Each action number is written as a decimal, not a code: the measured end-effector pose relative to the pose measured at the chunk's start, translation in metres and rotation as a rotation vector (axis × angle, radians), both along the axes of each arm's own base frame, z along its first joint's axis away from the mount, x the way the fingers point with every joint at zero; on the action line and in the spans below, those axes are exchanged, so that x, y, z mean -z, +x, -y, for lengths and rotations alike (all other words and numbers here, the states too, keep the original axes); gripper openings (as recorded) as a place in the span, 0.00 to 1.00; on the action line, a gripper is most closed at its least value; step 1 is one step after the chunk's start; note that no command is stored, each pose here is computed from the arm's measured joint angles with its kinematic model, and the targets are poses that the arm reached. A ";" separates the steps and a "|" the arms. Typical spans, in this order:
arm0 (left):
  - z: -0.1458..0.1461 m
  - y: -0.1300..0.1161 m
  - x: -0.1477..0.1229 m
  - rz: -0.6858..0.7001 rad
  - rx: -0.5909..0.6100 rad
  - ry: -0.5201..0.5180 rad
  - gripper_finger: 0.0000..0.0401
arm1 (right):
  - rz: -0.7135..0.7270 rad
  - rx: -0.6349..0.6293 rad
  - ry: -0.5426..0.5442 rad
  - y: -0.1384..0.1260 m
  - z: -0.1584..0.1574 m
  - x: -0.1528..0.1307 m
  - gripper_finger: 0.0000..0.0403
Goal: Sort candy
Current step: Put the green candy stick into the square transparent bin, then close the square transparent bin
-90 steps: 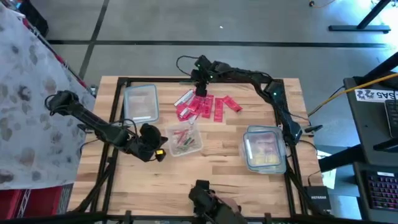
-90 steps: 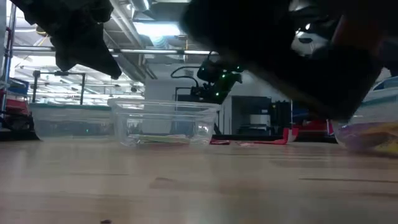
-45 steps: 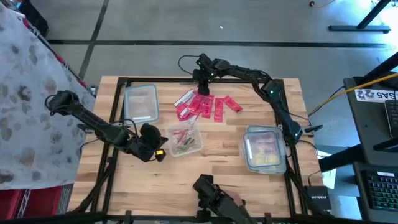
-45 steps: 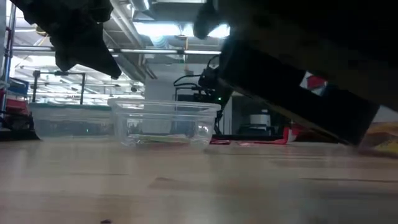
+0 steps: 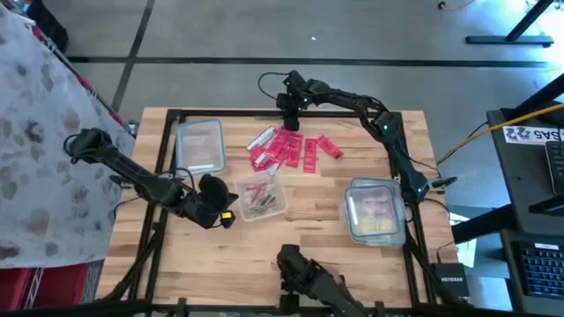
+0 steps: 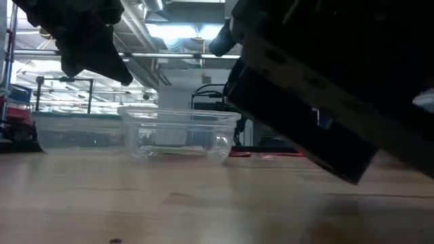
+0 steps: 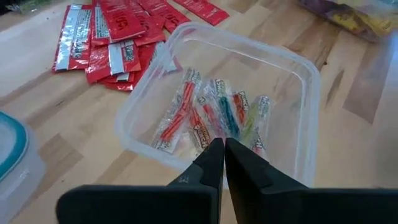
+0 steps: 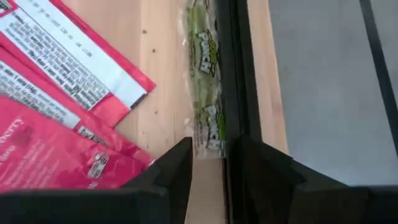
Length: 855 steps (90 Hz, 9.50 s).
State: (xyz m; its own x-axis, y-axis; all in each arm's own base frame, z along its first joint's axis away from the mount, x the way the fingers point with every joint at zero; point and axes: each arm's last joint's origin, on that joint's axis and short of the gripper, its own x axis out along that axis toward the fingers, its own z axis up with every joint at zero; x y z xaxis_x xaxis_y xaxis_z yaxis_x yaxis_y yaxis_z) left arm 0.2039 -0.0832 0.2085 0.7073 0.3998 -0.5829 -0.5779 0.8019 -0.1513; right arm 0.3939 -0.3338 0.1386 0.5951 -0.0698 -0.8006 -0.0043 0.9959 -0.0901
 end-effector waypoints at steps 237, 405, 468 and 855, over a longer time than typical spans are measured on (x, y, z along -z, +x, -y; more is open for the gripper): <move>-0.008 0.007 -0.002 0.028 -0.020 -0.055 0.00 | -0.416 -0.284 -0.245 -0.018 -0.015 0.002 0.00; 0.007 0.016 -0.047 0.081 0.088 0.163 0.00 | 0.198 -0.407 0.155 0.013 -0.292 -0.058 0.27; -0.034 0.013 -0.032 -0.111 -0.093 0.120 0.00 | 0.122 -0.069 -0.297 -0.152 -0.299 -0.200 0.39; 0.033 0.003 0.051 0.015 -0.164 -0.095 0.00 | -0.262 -0.030 -0.081 -0.235 -0.468 -0.062 0.36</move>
